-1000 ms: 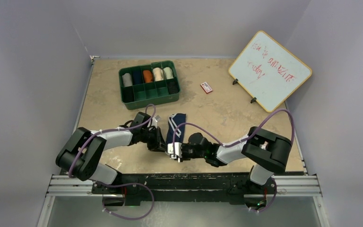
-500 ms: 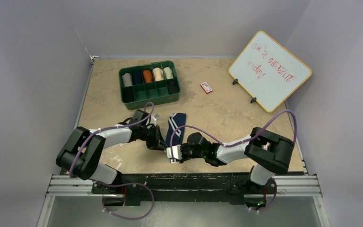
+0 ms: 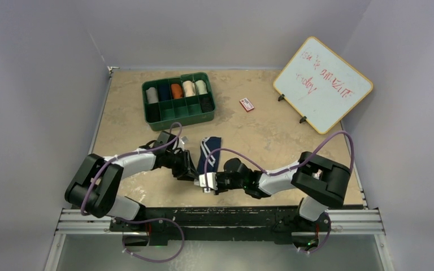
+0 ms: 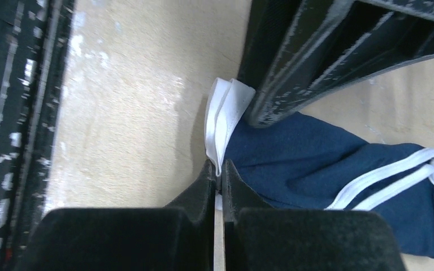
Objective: Roll the underwear
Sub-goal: Roll the underwear to the center of the board.
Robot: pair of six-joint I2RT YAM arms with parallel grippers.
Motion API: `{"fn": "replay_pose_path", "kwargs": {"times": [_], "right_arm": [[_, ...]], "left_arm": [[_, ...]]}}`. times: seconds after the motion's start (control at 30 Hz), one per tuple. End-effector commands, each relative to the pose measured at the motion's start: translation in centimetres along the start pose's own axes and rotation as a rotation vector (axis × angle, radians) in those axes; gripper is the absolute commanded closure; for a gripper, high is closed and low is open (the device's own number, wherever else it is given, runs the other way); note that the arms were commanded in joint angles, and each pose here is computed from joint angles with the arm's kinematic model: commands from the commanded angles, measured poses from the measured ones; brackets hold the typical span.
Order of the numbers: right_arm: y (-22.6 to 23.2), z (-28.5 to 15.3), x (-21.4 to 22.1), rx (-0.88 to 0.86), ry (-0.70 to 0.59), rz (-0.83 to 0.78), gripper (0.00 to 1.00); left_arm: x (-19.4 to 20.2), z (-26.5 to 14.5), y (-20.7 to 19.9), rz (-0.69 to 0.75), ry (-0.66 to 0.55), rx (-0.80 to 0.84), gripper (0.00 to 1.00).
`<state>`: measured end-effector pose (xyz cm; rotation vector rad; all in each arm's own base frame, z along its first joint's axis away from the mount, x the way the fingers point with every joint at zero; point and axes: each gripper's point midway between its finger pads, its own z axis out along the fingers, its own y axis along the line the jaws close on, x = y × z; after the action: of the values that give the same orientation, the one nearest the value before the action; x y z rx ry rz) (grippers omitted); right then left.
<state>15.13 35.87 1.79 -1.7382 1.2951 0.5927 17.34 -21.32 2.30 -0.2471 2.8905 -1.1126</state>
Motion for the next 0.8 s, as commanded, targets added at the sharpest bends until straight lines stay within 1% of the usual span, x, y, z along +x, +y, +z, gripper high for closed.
{"fn": "replay_pose_path", "kwargs": {"times": [0.0, 0.07, 0.17, 0.23, 0.33, 0.57, 0.77], "right_arm": [[2.9, 0.0, -1.7, -0.146, -0.068, 0.176, 1.00], [3.4, 0.0, -2.3, -0.191, -0.092, 0.251, 1.00], [3.4, -0.3, -3.1, -0.246, -0.140, 0.365, 1.00], [3.0, -0.4, -2.9, -0.273, -0.145, 0.467, 1.00], [2.6, -0.9, -3.1, -0.368, -0.160, 0.623, 1.00], [1.9, -0.7, -2.2, -0.475, -0.107, 0.865, 1.00], [1.3, -1.0, -0.8, -0.534, -0.075, 1.121, 1.00]], "left_arm": [[-1.8, -1.6, -0.5, 0.033, -0.102, -0.034, 0.71], [-2.1, -2.2, -0.5, 0.039, -0.139, -0.052, 0.65], [-2.5, -3.1, -0.5, 0.046, -0.188, -0.069, 0.61], [-2.7, -3.4, -0.4, 0.050, -0.212, -0.079, 0.61], [-2.9, -3.7, -0.4, 0.049, -0.238, -0.081, 0.60], [-2.2, -3.5, -1.1, 0.073, -0.224, -0.018, 0.61], [-1.1, -3.2, -0.5, 0.061, -0.222, 0.015, 0.61]]}}
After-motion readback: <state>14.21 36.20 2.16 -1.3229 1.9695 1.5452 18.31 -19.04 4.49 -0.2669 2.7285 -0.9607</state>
